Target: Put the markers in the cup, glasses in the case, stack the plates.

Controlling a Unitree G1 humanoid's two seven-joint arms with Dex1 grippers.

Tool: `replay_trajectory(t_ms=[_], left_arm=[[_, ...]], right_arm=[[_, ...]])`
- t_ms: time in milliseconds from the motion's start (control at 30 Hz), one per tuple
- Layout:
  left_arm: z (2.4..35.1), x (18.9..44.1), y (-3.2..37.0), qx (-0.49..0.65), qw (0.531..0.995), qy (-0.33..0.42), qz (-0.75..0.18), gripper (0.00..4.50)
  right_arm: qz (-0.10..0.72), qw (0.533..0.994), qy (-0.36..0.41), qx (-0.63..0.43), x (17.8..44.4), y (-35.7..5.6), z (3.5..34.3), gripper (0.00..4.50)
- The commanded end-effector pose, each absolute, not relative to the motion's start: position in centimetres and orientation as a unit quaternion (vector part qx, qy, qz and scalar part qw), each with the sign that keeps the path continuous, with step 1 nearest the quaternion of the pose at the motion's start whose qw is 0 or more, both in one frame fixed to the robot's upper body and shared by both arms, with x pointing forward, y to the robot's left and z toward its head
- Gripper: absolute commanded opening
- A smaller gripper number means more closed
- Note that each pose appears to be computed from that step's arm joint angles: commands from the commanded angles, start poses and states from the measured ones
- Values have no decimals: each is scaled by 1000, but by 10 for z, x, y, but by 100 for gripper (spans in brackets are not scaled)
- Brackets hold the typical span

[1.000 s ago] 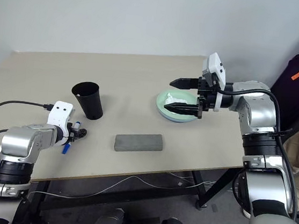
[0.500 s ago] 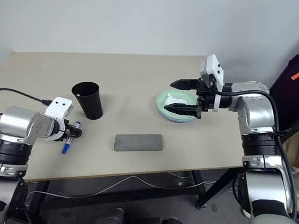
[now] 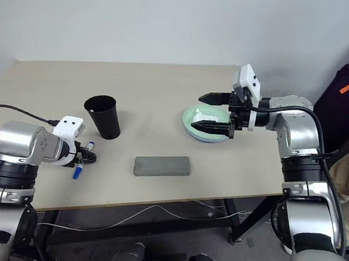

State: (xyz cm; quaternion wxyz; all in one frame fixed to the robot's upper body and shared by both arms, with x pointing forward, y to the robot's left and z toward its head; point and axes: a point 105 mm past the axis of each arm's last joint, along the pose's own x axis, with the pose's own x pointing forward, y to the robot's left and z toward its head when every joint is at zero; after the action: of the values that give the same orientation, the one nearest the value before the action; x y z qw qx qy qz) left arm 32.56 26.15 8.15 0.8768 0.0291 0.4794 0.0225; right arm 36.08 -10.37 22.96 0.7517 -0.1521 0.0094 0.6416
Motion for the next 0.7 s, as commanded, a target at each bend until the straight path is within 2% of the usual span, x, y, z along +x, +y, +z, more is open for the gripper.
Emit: replay_trajectory(t_ms=[33, 133, 267, 300, 333, 367, 467, 700], left_arm=[[92, 331, 260, 23, 886, 462, 26, 314], [93, 332, 261, 26, 887, 461, 30, 233], [94, 332, 262, 26, 887, 460, 32, 91], [94, 332, 262, 26, 887, 460, 32, 71], [94, 332, 263, 27, 887, 460, 34, 23], [95, 331, 263, 32, 886, 461, 34, 10], [96, 330, 262, 45, 885, 463, 22, 10], [107, 320, 239, 109, 879, 456, -92, 10]], right_arm=[[641, 751, -11, -157, 360, -102, 239, 450], [643, 750, -11, -155, 360, -101, 238, 450], [643, 750, -10, -155, 360, -100, 238, 450], [642, 750, -10, -155, 360, -100, 238, 450], [643, 750, -10, -155, 360, -100, 238, 450], [643, 750, -10, -155, 360, -100, 238, 450], [643, 750, -10, -155, 360, -100, 238, 450], [642, 751, -10, -156, 361, -100, 239, 450]])
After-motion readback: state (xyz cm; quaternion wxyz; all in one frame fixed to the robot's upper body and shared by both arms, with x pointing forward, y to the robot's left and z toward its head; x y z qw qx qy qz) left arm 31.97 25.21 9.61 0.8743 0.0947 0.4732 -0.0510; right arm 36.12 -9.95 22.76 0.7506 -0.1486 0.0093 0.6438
